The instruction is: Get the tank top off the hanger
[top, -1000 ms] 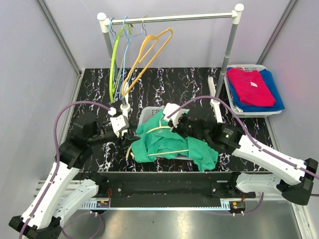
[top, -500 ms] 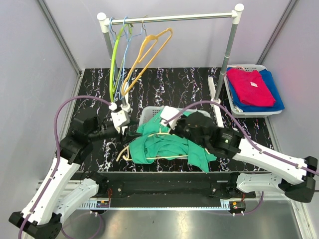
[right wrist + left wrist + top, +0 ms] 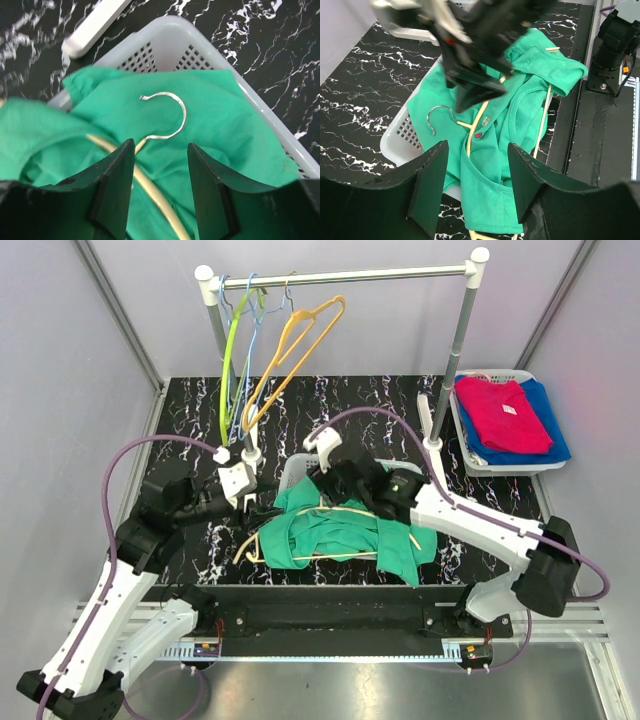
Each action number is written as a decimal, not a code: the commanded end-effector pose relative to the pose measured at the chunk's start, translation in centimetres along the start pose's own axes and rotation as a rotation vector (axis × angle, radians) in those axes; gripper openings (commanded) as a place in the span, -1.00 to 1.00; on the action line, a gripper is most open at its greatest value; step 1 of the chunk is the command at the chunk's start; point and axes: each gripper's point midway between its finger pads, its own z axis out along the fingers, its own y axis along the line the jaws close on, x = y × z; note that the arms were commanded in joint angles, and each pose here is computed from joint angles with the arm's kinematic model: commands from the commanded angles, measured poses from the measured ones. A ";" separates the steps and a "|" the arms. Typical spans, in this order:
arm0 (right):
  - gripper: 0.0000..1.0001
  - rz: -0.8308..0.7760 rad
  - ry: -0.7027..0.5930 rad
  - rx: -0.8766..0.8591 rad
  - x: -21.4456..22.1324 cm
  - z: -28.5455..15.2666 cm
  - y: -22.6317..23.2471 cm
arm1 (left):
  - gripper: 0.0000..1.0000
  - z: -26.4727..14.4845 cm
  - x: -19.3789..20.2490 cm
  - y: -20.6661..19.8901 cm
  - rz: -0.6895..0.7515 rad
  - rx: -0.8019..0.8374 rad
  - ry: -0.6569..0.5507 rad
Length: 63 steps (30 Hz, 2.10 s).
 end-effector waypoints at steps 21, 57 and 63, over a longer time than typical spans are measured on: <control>-0.10 0.648 0.002 -0.220 -0.1 3.8 -1.6 | 0.13 -0.8 -1.4 -0.3 0.054 -0.007 -0.054; -0.96 0.569 -0.209 -0.382 -8.3 -2.6 -2.0 | 0.14 -0.9 -1.6 -0.4 0.059 -0.006 -0.060; -0.97 0.525 -0.339 -0.411 -12.1 -6.4 -2.4 | 0.14 -0.9 -1.5 -0.4 0.058 -0.008 -0.059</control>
